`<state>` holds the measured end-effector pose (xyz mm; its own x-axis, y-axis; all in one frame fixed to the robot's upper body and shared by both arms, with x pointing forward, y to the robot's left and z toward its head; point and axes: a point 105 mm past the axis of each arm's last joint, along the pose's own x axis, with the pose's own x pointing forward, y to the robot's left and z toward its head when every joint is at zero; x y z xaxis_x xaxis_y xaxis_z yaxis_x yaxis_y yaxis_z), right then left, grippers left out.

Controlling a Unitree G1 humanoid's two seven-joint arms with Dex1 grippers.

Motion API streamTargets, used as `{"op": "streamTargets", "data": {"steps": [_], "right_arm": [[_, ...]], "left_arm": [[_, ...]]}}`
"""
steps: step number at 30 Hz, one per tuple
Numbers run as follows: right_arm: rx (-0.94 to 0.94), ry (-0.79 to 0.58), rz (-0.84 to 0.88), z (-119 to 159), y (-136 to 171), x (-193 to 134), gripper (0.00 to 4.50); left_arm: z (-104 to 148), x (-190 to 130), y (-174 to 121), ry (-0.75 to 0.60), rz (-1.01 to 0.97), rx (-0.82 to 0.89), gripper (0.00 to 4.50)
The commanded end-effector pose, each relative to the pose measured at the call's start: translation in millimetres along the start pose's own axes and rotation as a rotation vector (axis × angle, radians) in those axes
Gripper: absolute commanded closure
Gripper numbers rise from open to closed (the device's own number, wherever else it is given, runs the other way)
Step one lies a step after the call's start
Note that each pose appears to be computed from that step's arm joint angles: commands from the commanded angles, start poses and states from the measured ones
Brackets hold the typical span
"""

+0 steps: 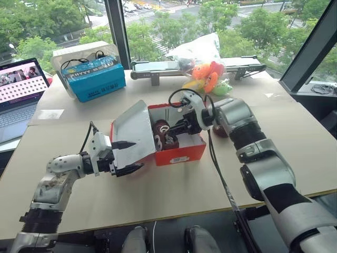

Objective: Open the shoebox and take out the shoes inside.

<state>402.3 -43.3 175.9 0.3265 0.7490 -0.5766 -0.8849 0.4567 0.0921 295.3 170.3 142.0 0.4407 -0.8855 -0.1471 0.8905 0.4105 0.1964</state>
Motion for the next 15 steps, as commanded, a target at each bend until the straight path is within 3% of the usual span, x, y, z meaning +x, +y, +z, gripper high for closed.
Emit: {"op": "streamTargets", "data": {"steps": [1,8,13,15], "right_arm": [[-0.043,0.033,-0.015,-8.9,-1.1,8.5,1.19],[-0.031,0.131,-0.06,-41.1,-11.8,27.7,1.19],[0.007,0.131,-0.079,-45.4,-16.0,33.4,1.19],[0.012,0.125,-0.075,-42.9,-15.6,34.0,1.7]], "left_arm": [[8.2,-3.1,2.0,-0.012,0.01,0.041,0.0],[8.1,-4.1,1.1,-0.011,0.011,0.04,0.0],[7.9,-3.9,1.0,-0.011,0.01,0.04,0.0],[8.2,-3.8,1.0,-0.012,0.009,0.041,0.0]]}}
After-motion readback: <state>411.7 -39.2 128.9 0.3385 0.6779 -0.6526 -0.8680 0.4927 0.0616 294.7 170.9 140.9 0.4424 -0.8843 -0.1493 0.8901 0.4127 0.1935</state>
